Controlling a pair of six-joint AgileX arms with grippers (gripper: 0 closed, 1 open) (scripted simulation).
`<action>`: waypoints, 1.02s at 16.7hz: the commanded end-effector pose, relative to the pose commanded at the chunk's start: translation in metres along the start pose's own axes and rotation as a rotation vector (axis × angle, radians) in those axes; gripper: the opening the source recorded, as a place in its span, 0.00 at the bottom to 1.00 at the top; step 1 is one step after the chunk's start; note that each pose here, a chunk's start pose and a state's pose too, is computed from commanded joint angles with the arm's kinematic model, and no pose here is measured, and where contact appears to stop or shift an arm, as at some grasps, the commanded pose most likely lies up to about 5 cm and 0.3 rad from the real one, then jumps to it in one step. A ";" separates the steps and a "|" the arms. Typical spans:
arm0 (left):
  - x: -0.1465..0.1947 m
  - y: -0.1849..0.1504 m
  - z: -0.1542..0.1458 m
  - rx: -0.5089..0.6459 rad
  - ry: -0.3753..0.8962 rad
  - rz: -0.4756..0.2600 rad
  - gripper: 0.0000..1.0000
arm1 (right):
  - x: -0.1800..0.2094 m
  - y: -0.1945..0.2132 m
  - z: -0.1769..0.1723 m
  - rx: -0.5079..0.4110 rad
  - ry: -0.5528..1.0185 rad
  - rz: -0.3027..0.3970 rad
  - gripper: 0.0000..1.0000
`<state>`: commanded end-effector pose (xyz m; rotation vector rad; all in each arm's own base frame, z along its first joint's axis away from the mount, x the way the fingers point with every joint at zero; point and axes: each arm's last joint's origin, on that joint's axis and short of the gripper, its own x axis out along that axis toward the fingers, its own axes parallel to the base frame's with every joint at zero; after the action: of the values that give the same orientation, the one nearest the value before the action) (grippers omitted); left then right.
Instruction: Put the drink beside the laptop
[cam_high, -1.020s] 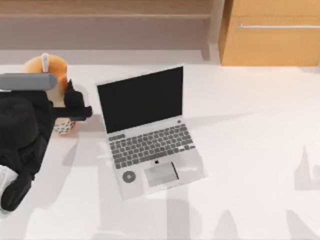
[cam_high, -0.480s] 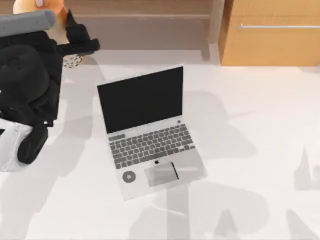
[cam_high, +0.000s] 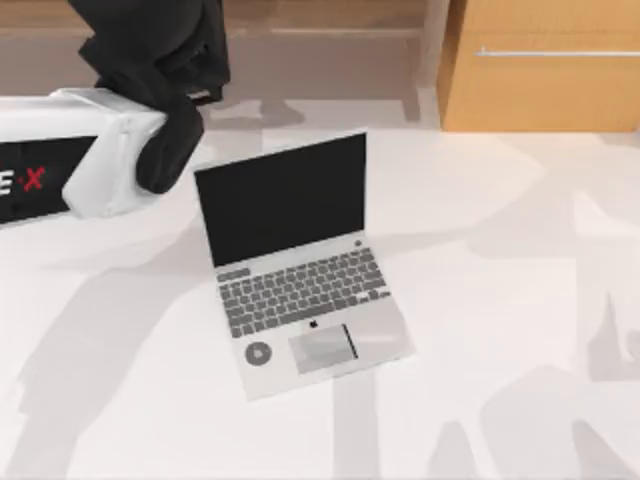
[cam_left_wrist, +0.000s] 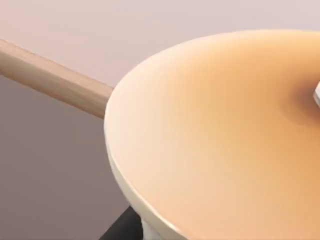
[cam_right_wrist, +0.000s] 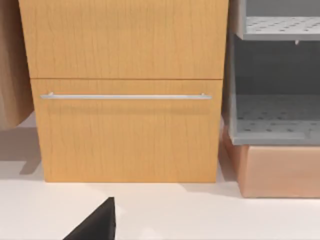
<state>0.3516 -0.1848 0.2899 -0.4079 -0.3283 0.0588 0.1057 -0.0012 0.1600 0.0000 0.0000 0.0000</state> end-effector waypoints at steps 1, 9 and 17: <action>0.000 -0.011 0.000 -0.020 0.000 0.003 0.00 | 0.000 0.000 0.000 0.000 0.000 0.000 1.00; -0.030 -0.084 -0.029 -0.069 0.121 0.029 0.00 | 0.000 0.000 0.000 0.000 0.000 0.000 1.00; -0.164 -0.139 -0.117 0.222 0.444 -0.017 0.00 | 0.000 0.000 0.000 0.000 0.000 0.000 1.00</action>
<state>0.2330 -0.3768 0.1943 -0.1887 0.1129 -0.0129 0.1057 -0.0012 0.1600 0.0000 0.0000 0.0000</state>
